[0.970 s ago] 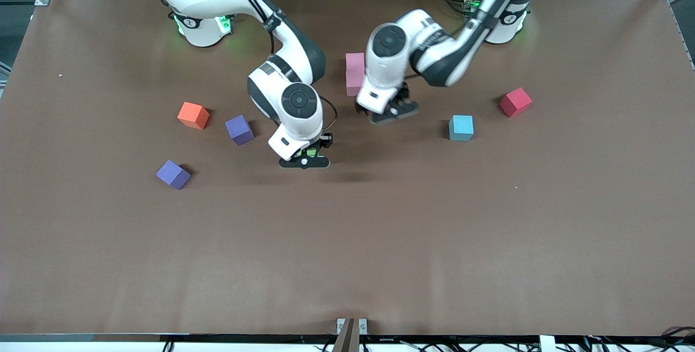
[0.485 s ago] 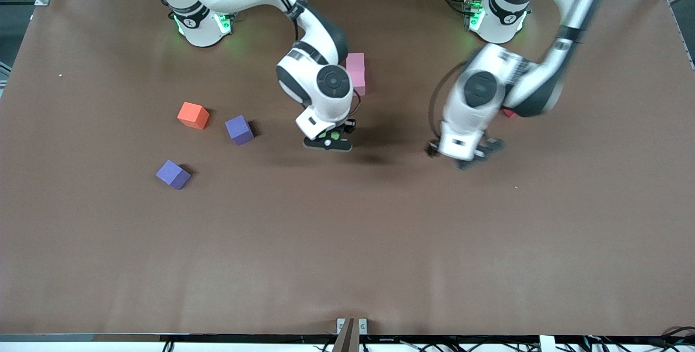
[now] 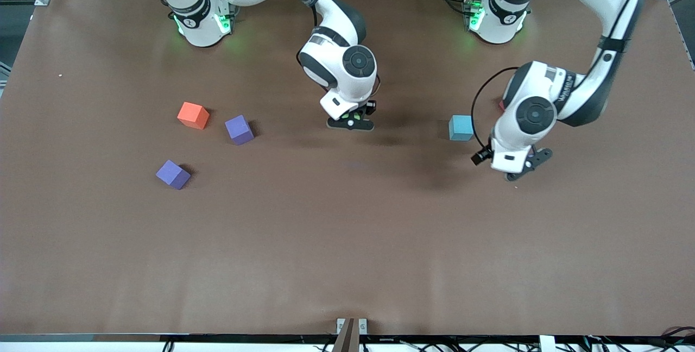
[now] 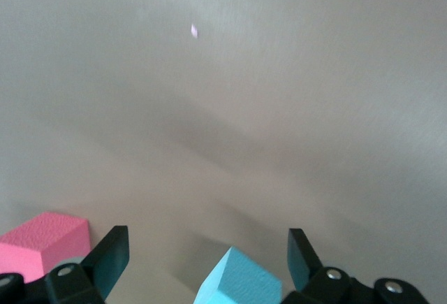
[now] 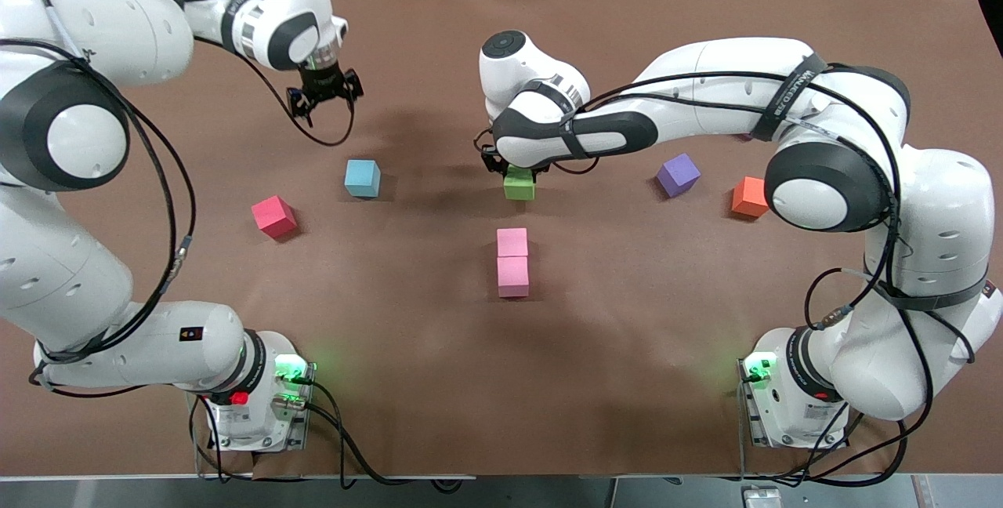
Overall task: Arrange blocks into number 1
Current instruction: 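Place the green cube below lavender with the right gripper while the left grasps cyan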
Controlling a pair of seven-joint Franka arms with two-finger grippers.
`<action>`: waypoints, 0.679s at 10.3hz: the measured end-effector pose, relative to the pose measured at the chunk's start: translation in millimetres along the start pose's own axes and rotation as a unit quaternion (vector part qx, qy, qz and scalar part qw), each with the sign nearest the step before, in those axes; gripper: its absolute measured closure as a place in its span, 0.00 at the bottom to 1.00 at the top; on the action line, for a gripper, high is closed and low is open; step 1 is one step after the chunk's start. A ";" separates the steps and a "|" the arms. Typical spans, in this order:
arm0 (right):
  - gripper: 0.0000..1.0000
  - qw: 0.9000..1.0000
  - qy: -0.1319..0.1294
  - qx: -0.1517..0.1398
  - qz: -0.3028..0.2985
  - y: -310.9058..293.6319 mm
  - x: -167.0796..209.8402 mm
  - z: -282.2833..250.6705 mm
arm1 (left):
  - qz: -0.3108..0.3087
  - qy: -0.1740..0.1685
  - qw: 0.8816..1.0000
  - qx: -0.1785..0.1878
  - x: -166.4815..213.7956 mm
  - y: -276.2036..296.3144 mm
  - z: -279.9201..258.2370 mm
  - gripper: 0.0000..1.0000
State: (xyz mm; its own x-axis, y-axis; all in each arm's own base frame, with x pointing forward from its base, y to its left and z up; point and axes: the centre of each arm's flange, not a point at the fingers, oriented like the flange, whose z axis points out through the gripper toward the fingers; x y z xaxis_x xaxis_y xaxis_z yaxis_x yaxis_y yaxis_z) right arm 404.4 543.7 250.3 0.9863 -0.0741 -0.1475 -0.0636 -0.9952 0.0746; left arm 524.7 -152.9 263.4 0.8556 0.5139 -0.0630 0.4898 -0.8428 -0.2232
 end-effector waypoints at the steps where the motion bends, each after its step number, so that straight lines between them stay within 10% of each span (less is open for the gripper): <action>1: 0.40 1.000 -0.003 0.001 -0.006 -4.2 -6.7 0.5 | 0.007 -0.001 1.000 0.008 -13.4 -4.7 4.4 0.00; 7: 0.40 0.999 -0.019 -0.009 -0.029 -18.5 -34.5 25.0 | 0.101 0.025 0.995 -0.002 -114.1 12.1 -23.1 0.00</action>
State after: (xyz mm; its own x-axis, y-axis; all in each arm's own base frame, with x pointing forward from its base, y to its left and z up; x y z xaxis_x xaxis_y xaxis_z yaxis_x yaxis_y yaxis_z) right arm 367.8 563.0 229.3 0.9819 -0.0193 -0.1886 -0.0035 -0.9965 0.0834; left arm 436.9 -225.4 290.4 0.9438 0.3256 -0.0569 0.3078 -0.9286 -0.2072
